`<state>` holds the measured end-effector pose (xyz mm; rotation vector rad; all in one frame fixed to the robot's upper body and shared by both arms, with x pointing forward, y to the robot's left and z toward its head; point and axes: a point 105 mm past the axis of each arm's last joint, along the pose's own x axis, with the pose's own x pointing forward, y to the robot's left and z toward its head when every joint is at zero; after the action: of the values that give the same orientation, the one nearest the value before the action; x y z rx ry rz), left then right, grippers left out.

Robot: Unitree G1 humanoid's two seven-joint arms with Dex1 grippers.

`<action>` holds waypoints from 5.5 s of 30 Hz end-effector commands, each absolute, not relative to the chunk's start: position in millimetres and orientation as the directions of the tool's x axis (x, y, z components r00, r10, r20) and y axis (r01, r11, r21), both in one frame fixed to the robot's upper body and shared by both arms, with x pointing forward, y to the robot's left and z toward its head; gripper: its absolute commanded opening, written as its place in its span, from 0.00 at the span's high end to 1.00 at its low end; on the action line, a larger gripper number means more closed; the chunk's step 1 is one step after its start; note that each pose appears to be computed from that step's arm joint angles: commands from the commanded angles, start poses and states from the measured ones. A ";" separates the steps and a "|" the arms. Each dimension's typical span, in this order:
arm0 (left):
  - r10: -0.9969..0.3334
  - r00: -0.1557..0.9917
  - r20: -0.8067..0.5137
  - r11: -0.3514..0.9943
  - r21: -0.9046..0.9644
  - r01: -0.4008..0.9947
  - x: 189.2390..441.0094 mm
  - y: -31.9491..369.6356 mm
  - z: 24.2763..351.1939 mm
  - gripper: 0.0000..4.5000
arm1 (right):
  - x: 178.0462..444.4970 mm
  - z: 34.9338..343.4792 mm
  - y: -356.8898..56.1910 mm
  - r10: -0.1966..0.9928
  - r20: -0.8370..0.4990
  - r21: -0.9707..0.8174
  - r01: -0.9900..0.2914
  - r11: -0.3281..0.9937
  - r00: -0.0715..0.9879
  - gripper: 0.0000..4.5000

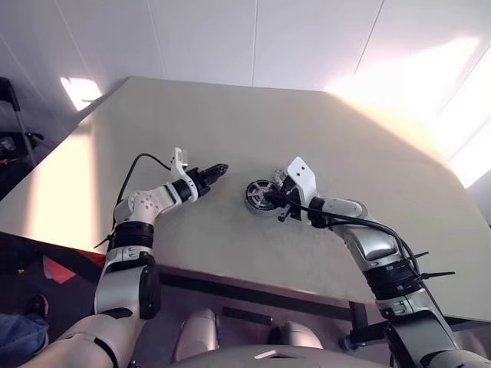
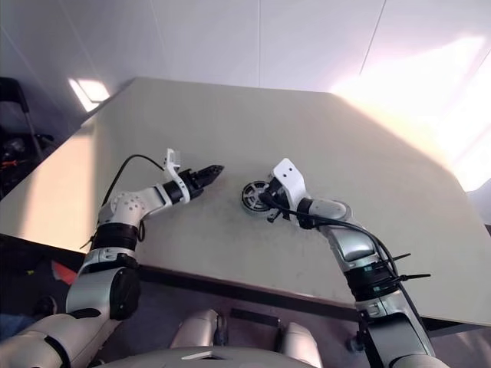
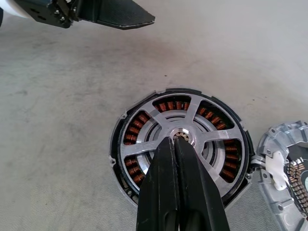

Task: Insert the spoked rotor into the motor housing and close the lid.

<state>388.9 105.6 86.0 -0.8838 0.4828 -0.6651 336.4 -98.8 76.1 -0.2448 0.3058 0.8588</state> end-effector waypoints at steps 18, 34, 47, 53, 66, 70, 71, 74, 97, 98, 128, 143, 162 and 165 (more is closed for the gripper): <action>-0.691 0.716 -0.099 0.484 -0.800 0.356 389.1 106.1 92.0 0.47 | 354.9 67.3 -103.4 0.649 -0.359 -0.087 -0.716 0.692 0.671 1.00; -0.695 0.712 -0.101 0.485 -0.796 0.361 388.2 104.7 88.0 0.47 | 348.3 150.7 -96.2 0.744 -0.160 -0.227 -0.758 0.612 0.649 1.00; -0.687 0.718 -0.112 0.501 -0.790 0.355 388.1 109.8 84.8 0.47 | 337.8 76.2 -101.3 0.698 -0.349 -0.123 -0.769 0.627 0.625 1.00; -0.695 0.709 -0.121 0.501 -0.789 0.357 386.9 105.1 82.0 0.47 | 344.0 109.6 -100.3 0.720 -0.268 -0.187 -0.767 0.613 0.641 1.00; -0.695 0.710 -0.116 0.511 -0.775 0.372 390.8 103.7 81.8 0.46 | 333.4 147.5 -157.0 0.593 -0.653 -0.612 -0.790 -0.047 0.471 0.87; -0.688 0.717 -0.107 0.509 -0.776 0.372 391.3 103.1 81.2 0.46 | 345.7 154.7 -161.3 0.528 -0.709 -0.650 -0.723 -0.234 0.467 0.59; -0.688 0.718 -0.107 0.508 -0.777 0.372 390.8 102.6 80.7 0.46 | 346.3 154.2 -160.8 0.520 -0.723 -0.645 -0.715 -0.271 0.455 0.59; -0.683 0.722 -0.110 0.510 -0.780 0.364 386.5 101.7 76.0 0.46 | 348.9 148.4 -148.9 0.500 -0.765 -0.621 -0.670 -0.406 0.406 0.59; -0.635 0.763 -0.120 0.532 -0.784 0.320 377.8 112.7 72.5 0.46 | 353.4 109.5 -113.2 0.498 -0.814 -0.566 -0.602 -0.563 0.299 0.59; -0.635 0.763 -0.119 0.532 -0.784 0.320 377.6 112.6 72.7 0.46 | 355.0 107.4 -113.0 0.496 -0.815 -0.563 -0.607 -0.560 0.299 0.59; -0.620 0.774 -0.127 0.539 -0.785 0.304 376.9 110.3 70.6 0.46 | 339.6 119.3 -102.4 0.633 -0.748 -0.438 -0.865 -0.244 0.200 1.00; -0.606 0.784 -0.132 0.539 -0.793 0.283 372.6 113.6 62.9 0.46 | 319.4 117.1 -71.2 0.666 -0.731 -0.267 -0.960 -0.083 0.145 1.00; -0.604 0.785 -0.139 0.546 -0.789 0.280 374.1 114.9 60.1 0.46 | 311.7 94.2 -95.8 0.472 -0.852 -0.505 -0.592 -0.628 0.226 1.00; -0.605 0.784 -0.142 0.546 -0.790 0.279 373.3 114.0 58.7 0.46 | 317.0 97.4 -94.6 0.468 -0.850 -0.515 -0.564 -0.645 0.241 1.00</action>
<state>371.6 115.6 53.1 -0.8483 0.4511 -0.5266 307.0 -90.0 88.2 -1.6125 0.0933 1.5901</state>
